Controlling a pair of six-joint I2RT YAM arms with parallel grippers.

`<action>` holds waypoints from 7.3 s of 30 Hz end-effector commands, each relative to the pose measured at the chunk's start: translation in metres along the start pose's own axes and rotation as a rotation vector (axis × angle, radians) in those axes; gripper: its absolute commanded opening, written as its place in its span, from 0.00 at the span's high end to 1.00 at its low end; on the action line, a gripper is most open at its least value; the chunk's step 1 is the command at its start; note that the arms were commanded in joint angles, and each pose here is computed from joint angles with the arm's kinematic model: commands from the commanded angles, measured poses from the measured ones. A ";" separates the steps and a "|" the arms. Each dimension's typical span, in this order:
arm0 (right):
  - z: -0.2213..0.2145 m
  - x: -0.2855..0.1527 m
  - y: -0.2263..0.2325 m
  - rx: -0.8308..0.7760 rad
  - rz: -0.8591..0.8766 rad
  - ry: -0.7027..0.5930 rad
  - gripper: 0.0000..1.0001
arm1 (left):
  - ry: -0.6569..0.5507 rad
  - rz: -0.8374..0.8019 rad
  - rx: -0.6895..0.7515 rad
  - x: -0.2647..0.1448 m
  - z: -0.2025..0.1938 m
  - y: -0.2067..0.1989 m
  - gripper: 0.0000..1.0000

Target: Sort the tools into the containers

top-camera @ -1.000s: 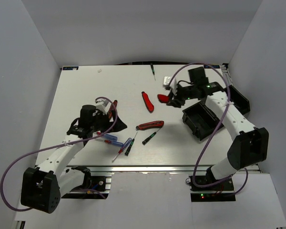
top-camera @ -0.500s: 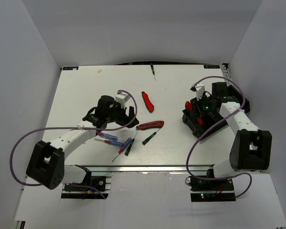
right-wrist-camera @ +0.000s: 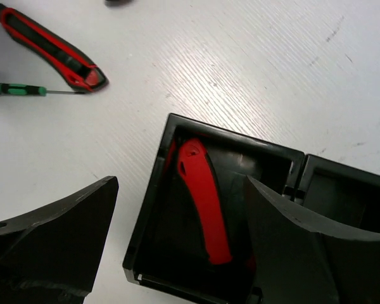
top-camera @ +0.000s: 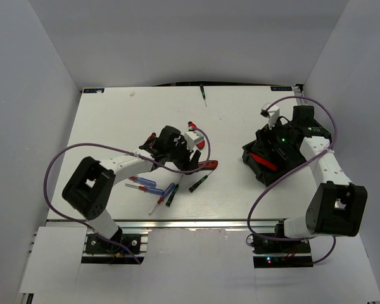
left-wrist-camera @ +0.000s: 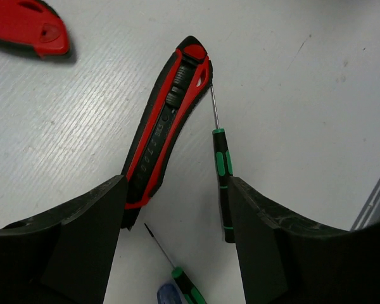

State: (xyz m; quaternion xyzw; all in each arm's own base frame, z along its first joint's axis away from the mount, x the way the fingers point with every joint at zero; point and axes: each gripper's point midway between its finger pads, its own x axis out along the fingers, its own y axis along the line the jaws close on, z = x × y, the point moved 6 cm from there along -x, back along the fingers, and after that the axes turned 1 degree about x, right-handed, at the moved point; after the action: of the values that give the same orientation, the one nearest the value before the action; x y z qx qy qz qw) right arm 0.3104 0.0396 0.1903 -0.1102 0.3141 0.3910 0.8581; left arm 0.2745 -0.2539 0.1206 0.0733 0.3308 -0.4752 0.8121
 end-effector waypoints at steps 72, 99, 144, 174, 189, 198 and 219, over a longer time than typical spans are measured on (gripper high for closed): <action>0.121 0.091 0.085 0.913 0.355 -0.173 0.53 | -0.404 0.081 -0.335 -0.016 0.124 -0.030 1.00; 0.109 -0.006 0.034 0.042 -0.048 -0.168 1.00 | -0.329 0.295 -0.437 -0.076 0.046 0.013 0.21; 0.092 0.147 0.056 -0.007 0.068 0.120 0.26 | -0.267 0.563 -0.500 -0.144 0.000 0.048 0.16; 0.088 0.299 0.070 0.089 -0.163 0.167 0.60 | -0.257 0.672 -0.644 -0.168 -0.021 0.037 0.16; 0.172 0.189 0.090 -0.129 0.148 -0.049 1.00 | -0.267 0.632 -0.605 -0.151 -0.012 0.047 0.15; 0.120 0.085 0.078 -0.380 0.268 0.050 1.00 | -0.310 0.616 -0.578 -0.148 -0.008 0.049 0.15; -0.025 0.013 0.003 -0.189 -0.054 0.202 1.00 | -0.288 0.640 -0.519 -0.143 -0.008 0.059 0.13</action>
State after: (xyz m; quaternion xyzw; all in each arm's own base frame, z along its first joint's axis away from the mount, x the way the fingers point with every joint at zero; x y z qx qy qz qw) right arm 0.2898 0.0473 0.1615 -0.2309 0.3772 0.3971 0.8042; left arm 0.2683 -0.1165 0.1793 -0.1063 0.3021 -0.1016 0.9419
